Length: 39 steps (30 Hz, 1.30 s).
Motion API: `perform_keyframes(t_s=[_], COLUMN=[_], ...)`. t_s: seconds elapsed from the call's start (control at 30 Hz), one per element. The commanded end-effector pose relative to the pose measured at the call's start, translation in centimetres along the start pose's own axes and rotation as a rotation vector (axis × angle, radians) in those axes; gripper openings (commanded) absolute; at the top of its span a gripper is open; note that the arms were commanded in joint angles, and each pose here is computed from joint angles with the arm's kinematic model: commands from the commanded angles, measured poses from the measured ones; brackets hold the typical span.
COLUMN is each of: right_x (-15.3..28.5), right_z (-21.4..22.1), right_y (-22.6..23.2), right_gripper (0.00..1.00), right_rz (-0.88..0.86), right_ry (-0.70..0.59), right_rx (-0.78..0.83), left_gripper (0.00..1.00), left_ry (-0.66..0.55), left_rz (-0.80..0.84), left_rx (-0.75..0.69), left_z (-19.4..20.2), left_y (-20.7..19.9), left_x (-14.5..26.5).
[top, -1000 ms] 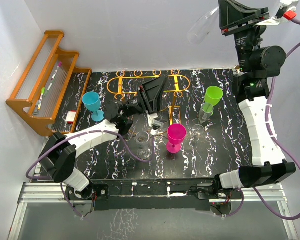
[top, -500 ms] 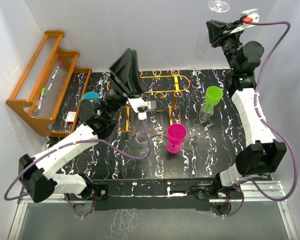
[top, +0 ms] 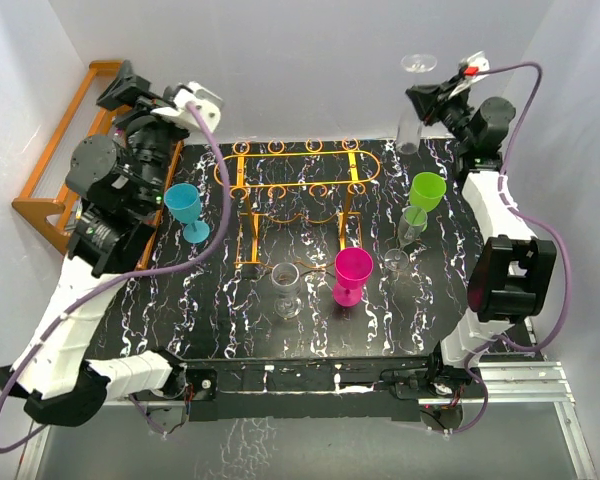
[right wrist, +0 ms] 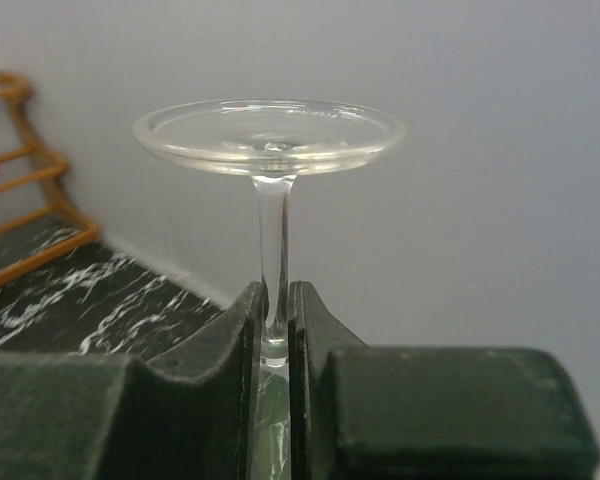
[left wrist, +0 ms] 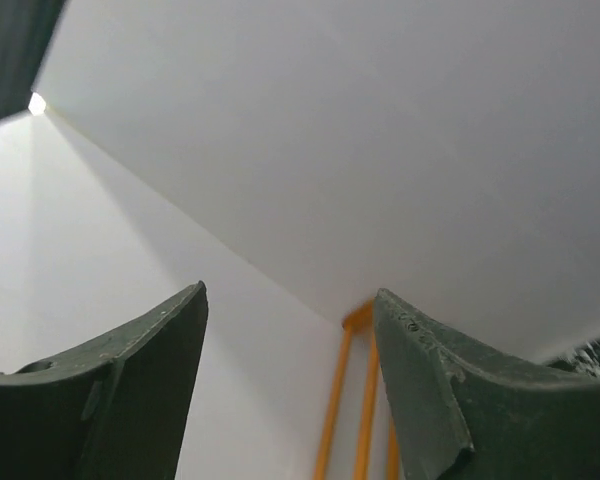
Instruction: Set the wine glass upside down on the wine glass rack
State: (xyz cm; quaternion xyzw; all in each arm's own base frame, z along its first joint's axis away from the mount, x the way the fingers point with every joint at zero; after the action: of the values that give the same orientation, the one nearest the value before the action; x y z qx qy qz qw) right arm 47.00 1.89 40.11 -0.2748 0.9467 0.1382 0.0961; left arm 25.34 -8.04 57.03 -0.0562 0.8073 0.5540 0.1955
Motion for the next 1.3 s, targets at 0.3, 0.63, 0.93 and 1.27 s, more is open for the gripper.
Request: perform_keyframes(t_s=[0.3, 0.63, 0.93, 1.27], right_x=[0.9, 0.0, -0.3, -1.2], right_z=[8.0, 8.8, 9.4, 10.5], right_y=[3.3, 3.7, 4.7, 5.1], right_gripper=[0.08, 0.08, 0.08, 0.08], right_rz=[-0.463, -0.542, -0.668, -0.683], right_ry=[-0.022, -0.006, -0.007, -0.090], right_rx=[0.084, -0.066, 0.030, 0.035], left_gripper=[0.97, 0.97, 0.97, 0.97], left_ry=[0.379, 0.502, 0.508, 0.528], left_rz=[0.317, 0.611, 0.740, 0.795], left_rx=[0.209, 0.351, 0.515, 0.589], left_z=[7.9, 9.4, 9.6, 10.1], left_y=[-3.4, -8.3, -10.4, -11.6], left_x=[5.6, 6.1, 6.5, 6.7])
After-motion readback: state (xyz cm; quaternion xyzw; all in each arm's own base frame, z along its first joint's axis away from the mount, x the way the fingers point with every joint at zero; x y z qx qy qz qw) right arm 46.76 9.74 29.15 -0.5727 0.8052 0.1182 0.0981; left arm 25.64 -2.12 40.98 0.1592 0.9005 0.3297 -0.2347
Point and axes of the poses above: each gripper's point midway between its finger pads, its own x axis back along the fingers, its own y axis along the line the jaws close on, z = x × y, the point moved 7 cm from there along x, back along the fingers, and after that the axes turned 15 degrees about -x, right-handed, at the moved point
